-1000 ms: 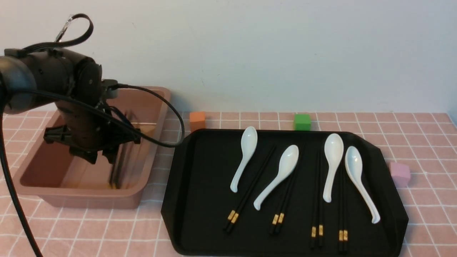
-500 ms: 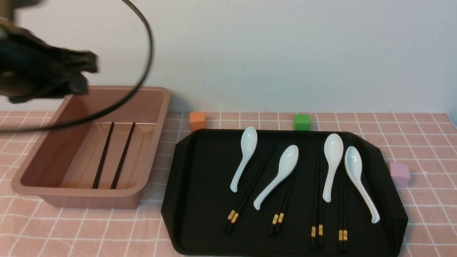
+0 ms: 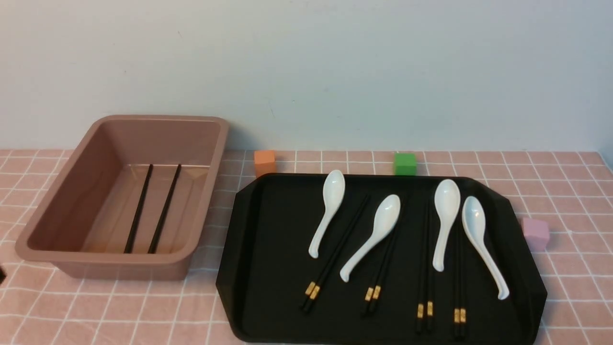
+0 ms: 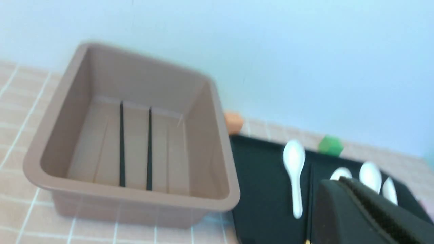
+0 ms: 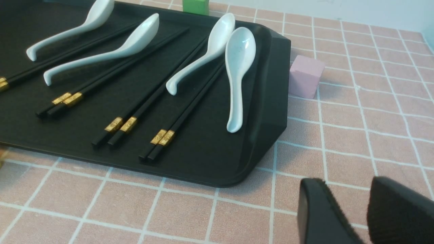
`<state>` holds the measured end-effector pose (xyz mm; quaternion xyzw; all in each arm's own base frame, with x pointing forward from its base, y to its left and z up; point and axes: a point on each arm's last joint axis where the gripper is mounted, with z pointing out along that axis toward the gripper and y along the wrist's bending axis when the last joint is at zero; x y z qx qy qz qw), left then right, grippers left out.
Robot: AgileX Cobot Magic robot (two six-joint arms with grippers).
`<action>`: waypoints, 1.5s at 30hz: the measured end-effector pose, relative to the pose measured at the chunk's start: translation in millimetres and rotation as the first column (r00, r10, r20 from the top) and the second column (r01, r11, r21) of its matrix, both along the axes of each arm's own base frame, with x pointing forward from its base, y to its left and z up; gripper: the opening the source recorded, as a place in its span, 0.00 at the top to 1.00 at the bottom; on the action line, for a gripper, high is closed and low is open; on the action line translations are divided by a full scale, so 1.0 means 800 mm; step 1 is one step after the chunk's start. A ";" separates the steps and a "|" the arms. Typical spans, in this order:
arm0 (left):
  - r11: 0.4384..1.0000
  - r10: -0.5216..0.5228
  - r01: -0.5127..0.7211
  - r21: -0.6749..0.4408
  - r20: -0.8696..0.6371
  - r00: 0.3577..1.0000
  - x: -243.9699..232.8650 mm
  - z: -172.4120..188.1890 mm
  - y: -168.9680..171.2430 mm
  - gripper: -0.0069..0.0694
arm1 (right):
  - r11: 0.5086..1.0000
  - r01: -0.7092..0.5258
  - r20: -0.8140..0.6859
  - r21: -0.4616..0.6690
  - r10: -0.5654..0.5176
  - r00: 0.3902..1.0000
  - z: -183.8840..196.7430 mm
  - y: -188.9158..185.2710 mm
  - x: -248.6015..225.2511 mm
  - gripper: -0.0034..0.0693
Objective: On pink tablecloth take chopsticks from black tray and put them in box.
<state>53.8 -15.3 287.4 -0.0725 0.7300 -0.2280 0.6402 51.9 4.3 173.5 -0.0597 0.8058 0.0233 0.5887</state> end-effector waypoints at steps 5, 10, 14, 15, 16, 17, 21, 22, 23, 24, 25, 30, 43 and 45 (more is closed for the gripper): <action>0.997 0.005 0.002 -0.077 0.084 0.996 -0.015 -0.020 0.003 0.93 | 1.000 0.000 0.000 0.000 0.000 1.000 0.000 0.000 0.000 0.62; 0.986 0.007 0.012 -0.165 0.114 0.993 -0.017 -0.020 0.003 0.93 | 1.000 0.000 0.000 0.000 0.000 1.000 0.000 0.000 0.000 0.62; 0.985 0.006 0.013 -0.173 0.112 0.994 -0.017 -0.021 0.003 0.93 | 1.000 0.000 0.000 0.000 0.000 1.000 0.000 0.000 0.000 0.62; 0.985 0.006 0.013 -0.173 0.112 0.994 -0.017 -0.021 0.003 0.93 | 1.000 0.000 0.000 0.000 0.000 1.000 0.000 0.000 0.000 0.62; 0.985 0.006 0.013 -0.173 0.112 0.994 -0.017 -0.021 0.003 0.93 | 1.000 0.000 0.000 0.000 0.000 1.000 0.000 0.000 0.000 0.62; 0.985 0.006 0.013 -0.173 0.112 0.994 -0.017 -0.021 0.003 0.93 | 1.000 0.000 0.000 0.000 0.000 1.000 0.000 0.000 0.000 0.62; 0.986 0.014 0.009 -0.168 0.132 0.991 -0.017 -0.020 0.004 0.93 | 1.000 0.000 0.000 0.000 0.000 1.000 0.000 0.000 0.000 0.62; 0.988 0.020 0.002 -0.154 0.142 0.990 -0.016 -0.022 0.004 0.93 | 1.000 0.000 0.000 0.000 0.000 1.000 0.000 0.000 0.000 0.62; 0.988 0.020 0.002 -0.152 0.142 0.990 -0.016 -0.022 0.004 0.93 | 1.000 0.000 0.000 0.000 0.000 1.000 0.000 0.000 0.000 0.62; 0.993 0.031 -0.014 -0.117 0.144 0.989 -0.013 -0.028 0.005 0.93 | 1.000 0.000 0.000 0.000 0.000 1.000 0.000 0.000 0.000 0.62; 0.995 0.041 -0.027 -0.093 0.144 0.989 -0.012 -0.033 0.005 0.93 | 1.000 0.000 0.000 0.000 0.000 1.000 0.000 0.000 0.000 0.62; 0.987 0.158 -0.159 -0.003 0.067 0.985 -0.004 -0.079 0.012 0.93 | 1.000 0.000 0.000 0.000 0.000 1.000 0.000 0.000 0.000 0.62; 0.978 0.206 -0.193 0.076 -0.230 0.951 -0.002 -0.148 0.014 0.93 | 1.000 0.000 0.000 0.000 0.000 1.000 0.000 0.000 0.000 0.62; 0.978 0.205 -0.193 0.077 -0.231 0.951 -0.002 -0.148 0.014 0.93 | 1.000 0.000 0.000 0.000 0.000 1.000 0.000 0.000 0.000 0.62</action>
